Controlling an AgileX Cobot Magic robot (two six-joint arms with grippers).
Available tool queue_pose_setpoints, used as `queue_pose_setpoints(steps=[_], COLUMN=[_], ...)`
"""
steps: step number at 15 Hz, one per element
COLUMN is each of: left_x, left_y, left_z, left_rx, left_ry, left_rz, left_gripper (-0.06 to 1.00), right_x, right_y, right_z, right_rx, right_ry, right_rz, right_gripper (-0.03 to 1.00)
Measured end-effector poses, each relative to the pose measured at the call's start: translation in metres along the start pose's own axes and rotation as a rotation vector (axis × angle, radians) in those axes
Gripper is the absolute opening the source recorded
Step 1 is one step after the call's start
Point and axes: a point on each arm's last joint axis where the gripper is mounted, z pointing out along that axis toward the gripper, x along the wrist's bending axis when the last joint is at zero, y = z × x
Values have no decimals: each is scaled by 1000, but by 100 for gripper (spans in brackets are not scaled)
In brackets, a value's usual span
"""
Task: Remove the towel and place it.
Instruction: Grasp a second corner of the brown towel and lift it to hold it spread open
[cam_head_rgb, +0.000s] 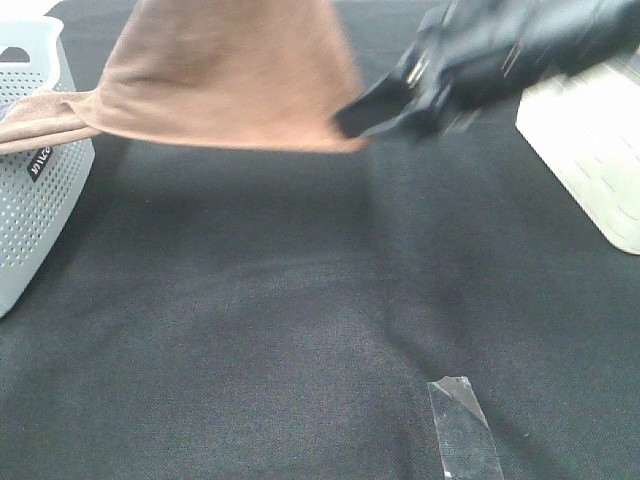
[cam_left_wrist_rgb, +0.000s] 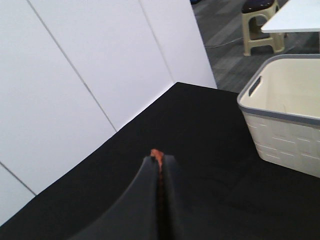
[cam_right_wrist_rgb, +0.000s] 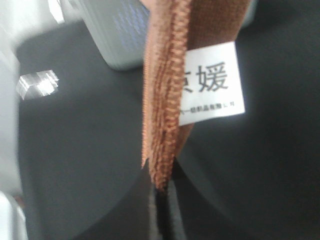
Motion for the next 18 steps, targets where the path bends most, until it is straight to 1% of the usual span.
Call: queue_pose_setpoints(steps=[2,3,5,8,10,11,12,14,15,16,17,18], left_x=[5,8,13,20,24,28,31,38,43,51,59,65], left_y=[-1,-1,2,9,19,27,36,44,43,39,35,32], left_z=[0,0,-1,-3,-10,-15,-23,-31,-33,-32,-31,-30], left_rx=[10,6,-23,-101,-147,-183,-227,-297,-313,-320,-329,-349], left_ry=[58,86,145,216,241,259,272,280,292,317,341,349], left_rz=[-55,-74,-88,-96,-94,-87,-107,-249,-317,-356,-403,-469], left_gripper=[0,0,0,0,0,0,0,0,0,0,0,0], right_x=[-10,-14,-17,-22,-17,-12,-9,-6,-6,-8,-10,-14], right_y=[36,52,83,118,140,150,156,164,166,168,170,175], right_z=[-41,-58,-90,-135,-168,-183,-195,-205,-206,-208,-211,-214], right_rx=[134,160,161,158,125,100,82,76,95,108,116,110], right_ry=[-130,-196,-303,-517,-651,-710,-751,-812,-828,-856,-910,-987], right_rz=[-92,-136,-242,-401,-474,-503,-533,-658,-733,-791,-838,-873], right_gripper=[0,0,0,0,0,0,0,0,0,0,0,0])
